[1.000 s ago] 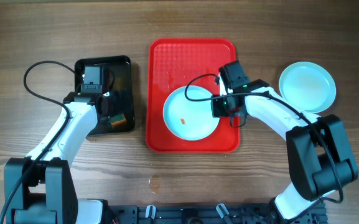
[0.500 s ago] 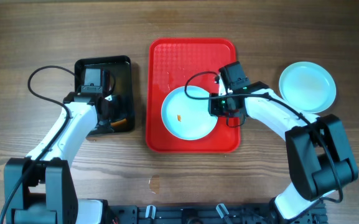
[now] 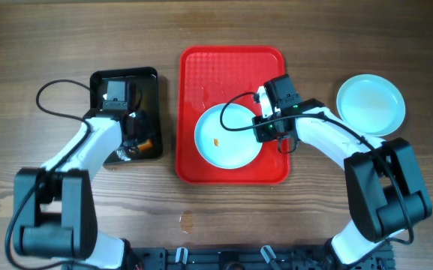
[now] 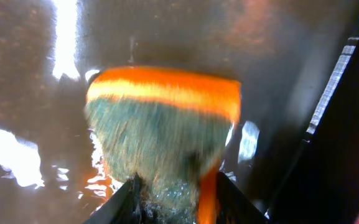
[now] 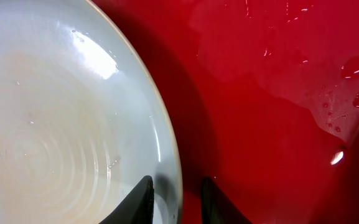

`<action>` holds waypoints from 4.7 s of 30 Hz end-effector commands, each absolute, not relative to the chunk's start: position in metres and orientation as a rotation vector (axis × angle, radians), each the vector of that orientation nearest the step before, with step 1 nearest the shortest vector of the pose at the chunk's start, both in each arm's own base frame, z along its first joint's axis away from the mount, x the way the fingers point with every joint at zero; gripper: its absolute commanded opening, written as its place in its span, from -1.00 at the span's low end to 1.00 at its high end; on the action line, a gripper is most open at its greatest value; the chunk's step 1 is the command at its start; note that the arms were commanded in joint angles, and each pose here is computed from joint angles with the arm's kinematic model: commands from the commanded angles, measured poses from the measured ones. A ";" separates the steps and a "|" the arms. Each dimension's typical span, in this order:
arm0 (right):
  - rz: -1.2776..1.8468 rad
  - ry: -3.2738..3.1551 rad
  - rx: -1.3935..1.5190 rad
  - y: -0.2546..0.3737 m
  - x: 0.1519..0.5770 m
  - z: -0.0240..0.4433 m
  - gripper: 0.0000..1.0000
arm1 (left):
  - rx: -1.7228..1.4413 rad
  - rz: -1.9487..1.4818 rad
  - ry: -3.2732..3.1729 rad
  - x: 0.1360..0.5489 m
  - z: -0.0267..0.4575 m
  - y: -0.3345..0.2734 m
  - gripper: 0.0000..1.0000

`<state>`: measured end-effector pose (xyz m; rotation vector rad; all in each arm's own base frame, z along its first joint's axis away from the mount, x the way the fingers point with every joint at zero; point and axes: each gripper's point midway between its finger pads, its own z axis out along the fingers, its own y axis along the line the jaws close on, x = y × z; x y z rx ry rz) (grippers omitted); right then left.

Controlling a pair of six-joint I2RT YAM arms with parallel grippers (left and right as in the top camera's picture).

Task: Clean dirty plates on tray and stack at the side
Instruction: 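Grasp the sponge in the black tray with the left gripper, then move the sponge in the left gripper toward the held plate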

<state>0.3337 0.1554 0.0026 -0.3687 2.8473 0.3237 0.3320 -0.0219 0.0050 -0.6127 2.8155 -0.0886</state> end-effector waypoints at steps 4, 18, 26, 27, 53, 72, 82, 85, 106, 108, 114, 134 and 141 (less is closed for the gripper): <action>0.283 2.881 -0.383 0.148 0.327 -0.005 -0.49 | -0.648 -0.012 2.893 0.321 -0.022 -0.015 -0.92; 0.286 2.892 -0.352 0.147 0.326 -0.005 -0.50 | -0.548 0.062 2.825 0.323 0.045 -0.004 0.01; 0.286 2.892 -0.352 0.147 0.326 -0.005 -0.50 | -0.540 -0.020 2.826 0.319 0.000 -0.013 -0.15; 0.287 2.892 -0.351 0.147 0.326 -0.005 -0.50 | -0.534 -0.065 2.831 0.318 -0.004 -0.018 -0.26; 0.313 2.897 -0.346 0.150 0.324 -0.005 -0.52 | -0.490 0.005 2.816 0.313 0.016 -0.001 -0.03; 0.314 2.890 -0.351 0.151 0.325 -0.004 -0.53 | -0.463 -0.031 2.736 0.323 0.075 -0.003 -0.92; 0.315 2.887 -0.351 0.151 0.326 -0.004 -0.51 | -0.472 -0.011 2.795 0.314 0.050 -0.002 0.11; 0.315 2.888 -0.350 0.151 0.326 -0.004 -0.53 | -0.476 -0.002 2.826 0.311 0.034 -0.002 0.06; 0.315 2.891 -0.348 0.151 0.325 -0.004 -0.52 | -0.452 -0.030 2.754 0.328 0.088 -0.005 -0.92; 0.316 2.892 -0.346 0.151 0.325 -0.004 -0.52 | -0.439 -0.072 2.724 0.328 0.100 -0.010 -0.92; 0.314 2.897 -0.345 0.150 0.324 -0.004 -0.53 | -0.315 -0.322 2.751 0.322 0.107 -0.060 -0.92; 0.295 2.919 -0.174 0.146 0.326 -0.005 -0.81 | -0.020 -0.632 2.773 0.313 0.053 -0.253 -0.92; 0.351 2.951 -0.122 0.151 0.319 -0.006 -0.91 | -0.020 -0.527 2.893 0.307 0.001 -0.244 -0.92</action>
